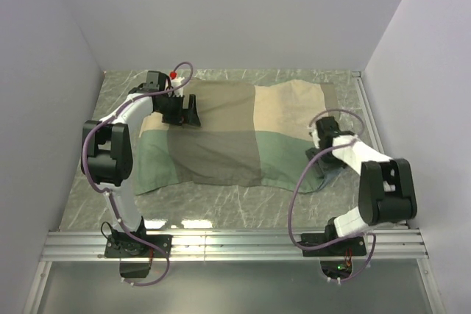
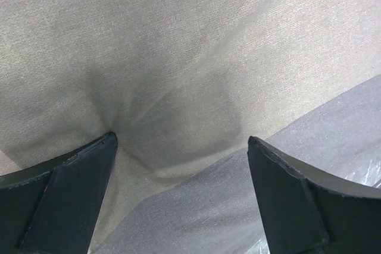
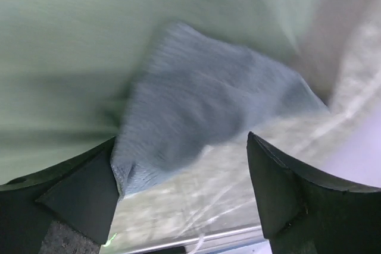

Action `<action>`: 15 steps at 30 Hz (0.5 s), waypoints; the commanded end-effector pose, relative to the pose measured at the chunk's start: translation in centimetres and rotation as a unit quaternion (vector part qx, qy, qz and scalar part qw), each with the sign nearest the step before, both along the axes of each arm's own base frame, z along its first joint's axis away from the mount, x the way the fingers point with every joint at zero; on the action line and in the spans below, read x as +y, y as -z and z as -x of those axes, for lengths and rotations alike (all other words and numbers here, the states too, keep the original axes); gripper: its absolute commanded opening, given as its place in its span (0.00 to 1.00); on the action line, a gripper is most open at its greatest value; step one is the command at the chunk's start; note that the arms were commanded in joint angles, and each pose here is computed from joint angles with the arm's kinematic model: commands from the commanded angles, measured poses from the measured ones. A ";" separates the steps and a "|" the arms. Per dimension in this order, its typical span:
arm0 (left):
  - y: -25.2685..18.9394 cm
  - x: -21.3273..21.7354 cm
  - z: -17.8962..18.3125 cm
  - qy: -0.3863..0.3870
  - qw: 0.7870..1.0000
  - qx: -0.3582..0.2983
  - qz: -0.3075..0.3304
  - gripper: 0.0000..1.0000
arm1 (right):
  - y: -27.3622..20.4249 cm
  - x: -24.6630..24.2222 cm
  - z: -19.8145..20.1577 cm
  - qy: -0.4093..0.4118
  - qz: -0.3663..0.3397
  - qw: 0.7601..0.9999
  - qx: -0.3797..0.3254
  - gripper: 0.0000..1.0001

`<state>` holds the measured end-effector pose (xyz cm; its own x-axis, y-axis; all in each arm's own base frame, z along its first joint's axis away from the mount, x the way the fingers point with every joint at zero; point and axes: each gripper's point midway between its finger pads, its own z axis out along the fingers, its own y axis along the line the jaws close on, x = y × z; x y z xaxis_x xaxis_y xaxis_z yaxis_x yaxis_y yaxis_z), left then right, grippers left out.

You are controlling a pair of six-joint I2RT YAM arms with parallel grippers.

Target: Put the pillow into the pillowcase

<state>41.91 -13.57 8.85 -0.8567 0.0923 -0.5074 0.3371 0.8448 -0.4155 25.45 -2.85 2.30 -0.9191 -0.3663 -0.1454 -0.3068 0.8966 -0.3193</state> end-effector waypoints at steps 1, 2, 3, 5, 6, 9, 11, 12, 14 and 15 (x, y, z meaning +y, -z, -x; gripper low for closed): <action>0.4 1.5 0.6 -0.007 1.000 0.005 -0.018 0.99 | -0.9 -6.2 3.3 0.045 0.068 0.997 0.007 0.86; 0.3 1.6 0.7 -0.009 1.000 0.004 -0.018 0.99 | -1.1 -7.2 4.6 0.041 0.073 0.996 0.020 0.86; 0.2 1.7 0.7 -0.009 1.000 0.004 -0.018 0.99 | -2.8 -8.5 5.2 0.052 0.080 0.995 -0.006 0.85; 0.1 1.9 0.8 -0.011 1.000 0.002 -0.018 0.99 | -3.7 -11.1 8.4 0.059 0.099 0.993 0.014 0.86; 0.1 2.0 0.7 -0.013 1.000 0.001 -0.020 0.99 | -5.2 -12.0 9.1 0.063 0.120 0.991 -0.010 0.86; 0.1 2.1 0.5 -0.015 1.000 0.002 -0.019 0.99 | -6.8 -14.3 11.4 0.066 0.153 0.986 -0.020 0.87; 0.0 2.1 0.4 -0.014 1.000 0.001 -0.016 0.99 | -7.7 -14.9 11.6 0.077 0.155 0.984 -0.033 0.90; -0.1 2.1 0.4 -0.014 1.000 0.000 -0.016 0.99 | -8.1 -15.0 11.5 0.082 0.151 0.984 -0.038 0.90; -0.8 2.0 0.4 -0.012 1.000 -0.005 -0.010 0.99 | -9.6 -14.8 10.3 0.093 0.125 0.986 -0.065 0.91; -1.2 2.0 0.5 -0.011 1.000 -0.008 -0.004 1.00 | -9.8 -14.7 9.7 0.096 0.106 0.987 -0.067 0.91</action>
<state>41.85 -13.18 9.16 -0.8562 0.0778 -0.5108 0.3335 0.8382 -0.4314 14.05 -17.30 10.16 -0.9664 -0.1884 -0.1750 -0.0589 0.8247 -0.5625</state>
